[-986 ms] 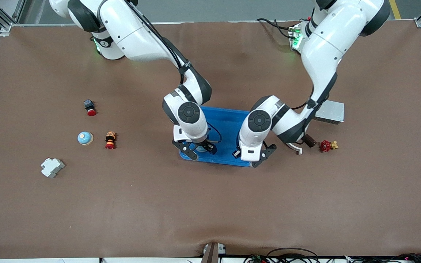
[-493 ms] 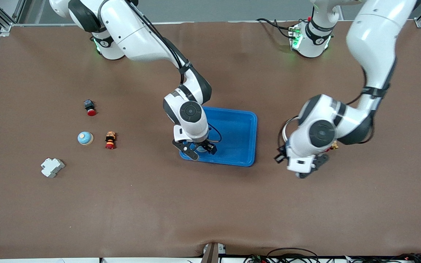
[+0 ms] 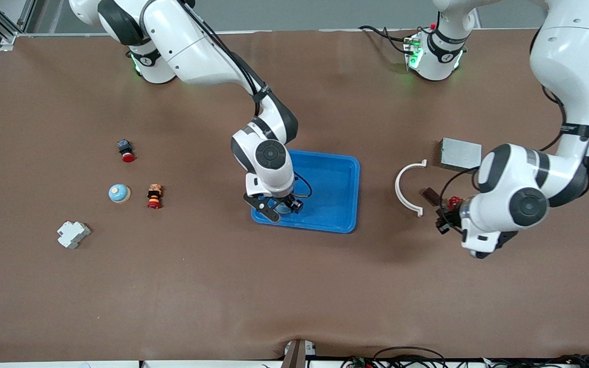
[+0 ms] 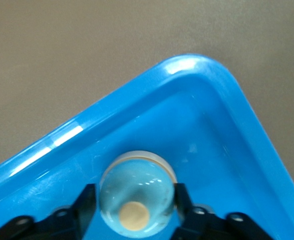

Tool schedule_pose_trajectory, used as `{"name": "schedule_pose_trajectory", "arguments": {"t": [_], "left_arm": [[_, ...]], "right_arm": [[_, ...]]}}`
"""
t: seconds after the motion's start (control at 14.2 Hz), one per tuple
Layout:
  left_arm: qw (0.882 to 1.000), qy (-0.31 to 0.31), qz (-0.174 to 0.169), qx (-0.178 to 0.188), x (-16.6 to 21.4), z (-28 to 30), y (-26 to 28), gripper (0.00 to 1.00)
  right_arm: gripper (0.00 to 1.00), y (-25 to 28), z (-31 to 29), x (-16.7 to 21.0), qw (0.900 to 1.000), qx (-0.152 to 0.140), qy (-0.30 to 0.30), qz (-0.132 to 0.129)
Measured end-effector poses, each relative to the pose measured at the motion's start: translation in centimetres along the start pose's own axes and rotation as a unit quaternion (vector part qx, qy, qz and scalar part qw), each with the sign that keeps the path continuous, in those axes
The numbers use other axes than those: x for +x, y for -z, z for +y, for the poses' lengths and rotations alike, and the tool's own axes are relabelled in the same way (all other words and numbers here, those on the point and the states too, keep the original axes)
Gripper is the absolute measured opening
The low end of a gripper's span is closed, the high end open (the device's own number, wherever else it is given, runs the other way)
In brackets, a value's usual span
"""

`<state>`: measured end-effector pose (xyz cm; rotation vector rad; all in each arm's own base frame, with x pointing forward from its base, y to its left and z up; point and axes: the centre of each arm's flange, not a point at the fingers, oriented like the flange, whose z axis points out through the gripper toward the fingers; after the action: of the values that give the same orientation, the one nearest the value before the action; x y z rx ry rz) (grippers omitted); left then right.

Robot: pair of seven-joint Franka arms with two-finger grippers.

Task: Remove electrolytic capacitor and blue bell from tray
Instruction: 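Carry the bell toward the breaker while the left gripper carries the capacitor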

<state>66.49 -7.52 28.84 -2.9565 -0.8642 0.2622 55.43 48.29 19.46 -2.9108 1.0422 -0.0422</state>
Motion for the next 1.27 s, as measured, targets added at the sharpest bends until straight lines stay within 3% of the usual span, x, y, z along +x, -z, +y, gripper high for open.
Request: {"name": "schedule_pose_trajectory", "arguments": {"t": [0.21, 0.35, 0.63, 0.85, 1.06, 1.27], "left_arm": [[1.000, -0.023, 0.000, 0.009, 2.8, -3.9, -0.7, 0.34], [0.999, -0.037, -0.004, 0.011, 4.1, -5.9, -1.3, 0.34], [0.998, -0.053, -0.010, 0.030, 5.0, -7.9, -3.3, 0.34], [0.998, -0.052, -0.014, 0.032, 5.6, -8.8, -5.0, 0.34], [0.998, -0.059, -0.009, 0.037, 6.0, -9.1, -6.1, 0.34], [0.997, -0.062, -0.002, 0.040, 6.3, -9.2, -6.2, 0.34]], "right_arm": [[0.63, 0.2, -0.1, -0.2, 1.000, 0.001, -0.002, 0.000], [0.63, 0.5, -0.1, -0.4, 1.000, -0.015, -0.002, -0.003], [0.63, 3.9, -1.0, -1.2, 0.999, -0.048, 0.001, -0.012], [0.63, 6.2, -1.4, 0.1, 0.999, -0.051, 0.008, -0.010], [0.63, 9.4, -0.4, 5.3, 0.998, -0.050, 0.047, -0.010], [0.63, 13.4, 2.9, 13.9, 0.992, -0.061, 0.109, -0.023]]}}
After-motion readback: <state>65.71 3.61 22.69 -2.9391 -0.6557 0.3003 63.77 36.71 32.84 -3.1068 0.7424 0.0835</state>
